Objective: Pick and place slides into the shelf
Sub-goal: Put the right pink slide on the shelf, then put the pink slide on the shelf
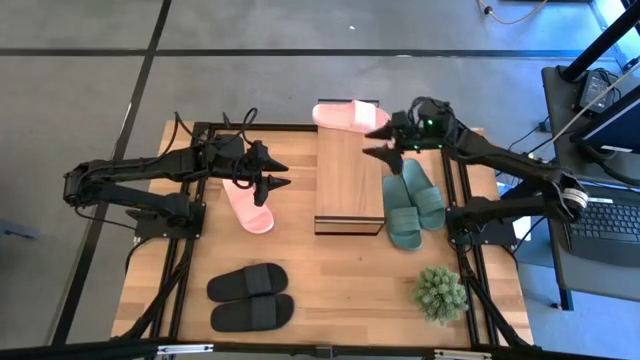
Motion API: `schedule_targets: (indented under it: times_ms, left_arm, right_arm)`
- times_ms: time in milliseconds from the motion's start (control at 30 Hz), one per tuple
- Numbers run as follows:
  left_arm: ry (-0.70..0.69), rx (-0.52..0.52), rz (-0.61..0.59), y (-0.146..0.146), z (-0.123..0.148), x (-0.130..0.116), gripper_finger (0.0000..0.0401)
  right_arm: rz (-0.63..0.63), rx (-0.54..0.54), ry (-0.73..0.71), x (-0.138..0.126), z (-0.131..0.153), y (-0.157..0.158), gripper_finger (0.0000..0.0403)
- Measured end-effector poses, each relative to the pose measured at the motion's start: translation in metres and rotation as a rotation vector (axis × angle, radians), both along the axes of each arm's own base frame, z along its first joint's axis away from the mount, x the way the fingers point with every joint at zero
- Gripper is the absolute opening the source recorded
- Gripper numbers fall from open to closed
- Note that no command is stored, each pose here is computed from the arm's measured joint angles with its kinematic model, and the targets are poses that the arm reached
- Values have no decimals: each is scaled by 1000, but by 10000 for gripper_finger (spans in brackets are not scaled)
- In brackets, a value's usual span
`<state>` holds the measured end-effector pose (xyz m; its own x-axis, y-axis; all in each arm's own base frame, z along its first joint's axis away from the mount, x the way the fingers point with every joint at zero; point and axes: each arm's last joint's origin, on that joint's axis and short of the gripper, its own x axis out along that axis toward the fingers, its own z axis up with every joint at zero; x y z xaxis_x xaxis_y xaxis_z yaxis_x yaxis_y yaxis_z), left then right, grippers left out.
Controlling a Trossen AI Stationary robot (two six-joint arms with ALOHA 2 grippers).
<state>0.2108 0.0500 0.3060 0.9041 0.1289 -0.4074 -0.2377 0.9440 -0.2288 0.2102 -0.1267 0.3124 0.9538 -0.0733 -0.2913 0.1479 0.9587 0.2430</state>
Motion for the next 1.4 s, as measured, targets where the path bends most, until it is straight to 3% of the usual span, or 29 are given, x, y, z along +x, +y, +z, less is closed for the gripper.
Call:
schedule_targets:
  times_ms: [200,467,900,1000,1100,1300,1400]
  left_arm:
    - [-21,4,0,0,2,1,197]
    - [-39,-63,29,0,3,1,197]
    - [-26,-113,30,-4,1,1,197]
    - [28,-114,68,-4,-4,-1,197]
    - [150,-135,186,-1,-15,-7,197]
    - [376,-317,330,8,-38,-18,197]
    - [445,-339,370,14,-45,-21,197]
  right_arm:
    - [-45,17,104,-42,9,28,283]
    - [-128,-39,12,-98,-1,55,283]
    - [-265,7,-25,-129,-48,65,283]
    - [-297,8,-23,-131,-50,62,283]
    - [-323,1,-32,-132,-49,59,283]
    - [-345,-5,-47,-133,-47,56,283]
    - [-337,0,-44,-132,-48,56,283]
